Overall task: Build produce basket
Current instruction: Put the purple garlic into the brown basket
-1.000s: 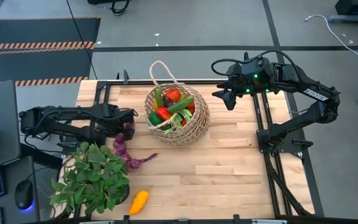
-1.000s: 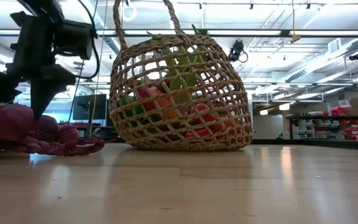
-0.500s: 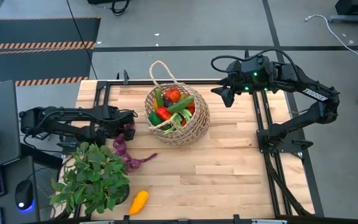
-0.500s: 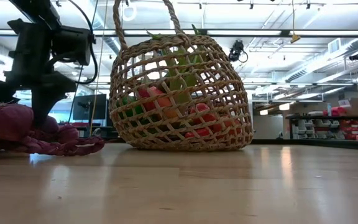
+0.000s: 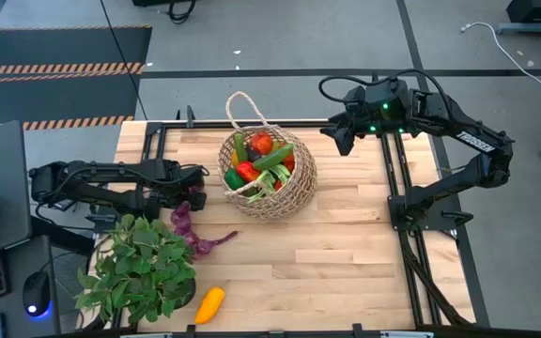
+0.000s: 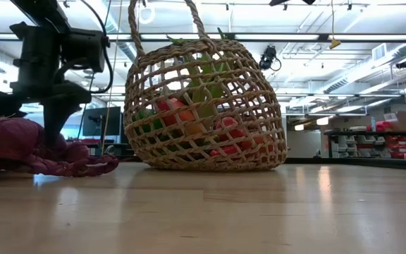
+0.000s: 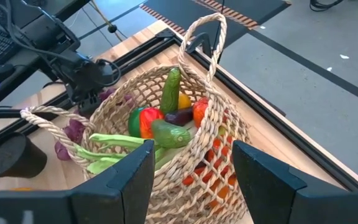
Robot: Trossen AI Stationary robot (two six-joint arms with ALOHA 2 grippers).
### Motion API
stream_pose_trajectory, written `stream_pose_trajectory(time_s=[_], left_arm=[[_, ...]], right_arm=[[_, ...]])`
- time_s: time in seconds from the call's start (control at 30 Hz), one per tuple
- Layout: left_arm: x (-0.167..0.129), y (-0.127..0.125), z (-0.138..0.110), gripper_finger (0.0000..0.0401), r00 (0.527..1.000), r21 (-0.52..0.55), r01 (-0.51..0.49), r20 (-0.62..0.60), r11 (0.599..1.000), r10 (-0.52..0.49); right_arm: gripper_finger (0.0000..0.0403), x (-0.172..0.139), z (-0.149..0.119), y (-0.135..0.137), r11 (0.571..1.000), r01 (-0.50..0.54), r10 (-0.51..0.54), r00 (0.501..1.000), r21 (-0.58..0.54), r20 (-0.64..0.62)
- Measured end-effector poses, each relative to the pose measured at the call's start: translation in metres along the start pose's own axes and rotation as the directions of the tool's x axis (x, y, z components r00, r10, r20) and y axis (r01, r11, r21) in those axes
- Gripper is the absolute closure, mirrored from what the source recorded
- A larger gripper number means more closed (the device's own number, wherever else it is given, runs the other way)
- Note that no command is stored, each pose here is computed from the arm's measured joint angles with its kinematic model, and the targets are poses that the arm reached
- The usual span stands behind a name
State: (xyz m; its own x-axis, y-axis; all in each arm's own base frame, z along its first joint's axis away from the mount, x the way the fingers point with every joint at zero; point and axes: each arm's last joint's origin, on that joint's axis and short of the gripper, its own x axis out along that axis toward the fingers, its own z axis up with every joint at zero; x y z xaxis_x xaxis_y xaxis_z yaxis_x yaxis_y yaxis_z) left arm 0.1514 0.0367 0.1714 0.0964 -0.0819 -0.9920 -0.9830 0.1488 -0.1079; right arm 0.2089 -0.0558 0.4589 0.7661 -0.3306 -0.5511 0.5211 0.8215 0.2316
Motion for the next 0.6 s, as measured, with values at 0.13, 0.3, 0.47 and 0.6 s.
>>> stream_pose_trajectory(time_s=[0.13, 0.3, 0.47, 0.6], left_arm=[[0.0000, -0.0008, 0.0003, 0.0025, 1.000, -0.004, 0.009, 0.001, 1.000, -0.009], [0.0000, -0.0012, -0.0003, 0.0025, 1.000, -0.004, 0.018, -0.018, 1.000, -0.018], [0.0000, -0.0012, -0.0003, 0.0025, 1.000, -0.004, 0.018, -0.017, 1.000, -0.018], [0.0000, -0.0012, -0.0003, 0.0025, 1.000, -0.024, 0.018, -0.018, 1.000, -0.019]], right_arm=[[0.0184, 0.0003, 0.0009, -0.0022, 1.000, -0.005, 0.005, 1.000, 0.006, -0.003], [0.0184, 0.0008, 0.0022, -0.0058, 1.000, -0.008, 0.008, 1.000, 0.018, -0.005], [0.0184, 0.0008, 0.0028, -0.0073, 1.000, -0.003, 0.003, 1.000, 0.022, -0.003], [0.0184, 0.0008, 0.0026, -0.0070, 1.000, -0.015, 0.016, 1.000, 0.022, -0.007]])
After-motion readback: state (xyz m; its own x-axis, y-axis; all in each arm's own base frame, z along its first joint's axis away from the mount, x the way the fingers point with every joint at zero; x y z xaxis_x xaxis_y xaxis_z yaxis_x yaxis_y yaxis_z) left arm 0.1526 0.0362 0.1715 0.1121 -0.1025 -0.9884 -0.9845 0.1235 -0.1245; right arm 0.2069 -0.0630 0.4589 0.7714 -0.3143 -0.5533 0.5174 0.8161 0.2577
